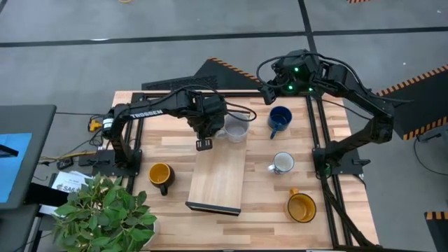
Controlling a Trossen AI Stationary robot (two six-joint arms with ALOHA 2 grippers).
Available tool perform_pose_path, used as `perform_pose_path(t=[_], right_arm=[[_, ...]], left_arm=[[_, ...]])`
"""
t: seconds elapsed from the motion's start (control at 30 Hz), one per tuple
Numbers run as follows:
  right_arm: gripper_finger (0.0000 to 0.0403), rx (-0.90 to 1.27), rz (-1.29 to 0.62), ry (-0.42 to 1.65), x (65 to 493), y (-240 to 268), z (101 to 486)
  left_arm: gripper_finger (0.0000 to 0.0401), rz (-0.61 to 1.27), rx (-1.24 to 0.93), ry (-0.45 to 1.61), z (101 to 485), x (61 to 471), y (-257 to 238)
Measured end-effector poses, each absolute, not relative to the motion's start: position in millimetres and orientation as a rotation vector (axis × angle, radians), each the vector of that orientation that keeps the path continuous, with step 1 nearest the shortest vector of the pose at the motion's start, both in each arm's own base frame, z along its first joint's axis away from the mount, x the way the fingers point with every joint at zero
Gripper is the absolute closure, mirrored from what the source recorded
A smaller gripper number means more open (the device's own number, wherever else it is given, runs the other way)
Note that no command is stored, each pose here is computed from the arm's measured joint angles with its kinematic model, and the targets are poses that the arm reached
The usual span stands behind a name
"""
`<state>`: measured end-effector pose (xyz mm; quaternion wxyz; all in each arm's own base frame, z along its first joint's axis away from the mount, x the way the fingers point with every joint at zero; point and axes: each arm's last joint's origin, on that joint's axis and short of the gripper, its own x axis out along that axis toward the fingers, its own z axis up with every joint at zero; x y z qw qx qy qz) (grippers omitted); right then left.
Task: Place coffee mugs
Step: Put the black mug on the shelf, then put the blue patterned mug on the shelf
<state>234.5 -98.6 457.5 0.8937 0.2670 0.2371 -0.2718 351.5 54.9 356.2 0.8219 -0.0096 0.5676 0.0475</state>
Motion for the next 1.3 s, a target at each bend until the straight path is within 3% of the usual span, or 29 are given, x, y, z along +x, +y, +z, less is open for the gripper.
perform_pose_path(t=[0.7, 1.1, 1.3], right_arm=[[0.029, 0.555, -0.564, 0.489, 234.6, -98.6, 457.7], [0.029, 0.527, -0.553, 0.499, 234.7, -98.0, 457.5], [0.029, 0.43, -0.491, 0.667, 225.7, -80.2, 450.0]], left_arm=[[0.0234, 0.153, 0.012, 1.166, 368.2, 350.7, 62.2], [0.0227, 0.235, 0.031, 1.089, 426.6, 325.8, 60.4], [0.0227, 0.269, -0.027, 0.787, 477.4, 288.3, 52.2]])
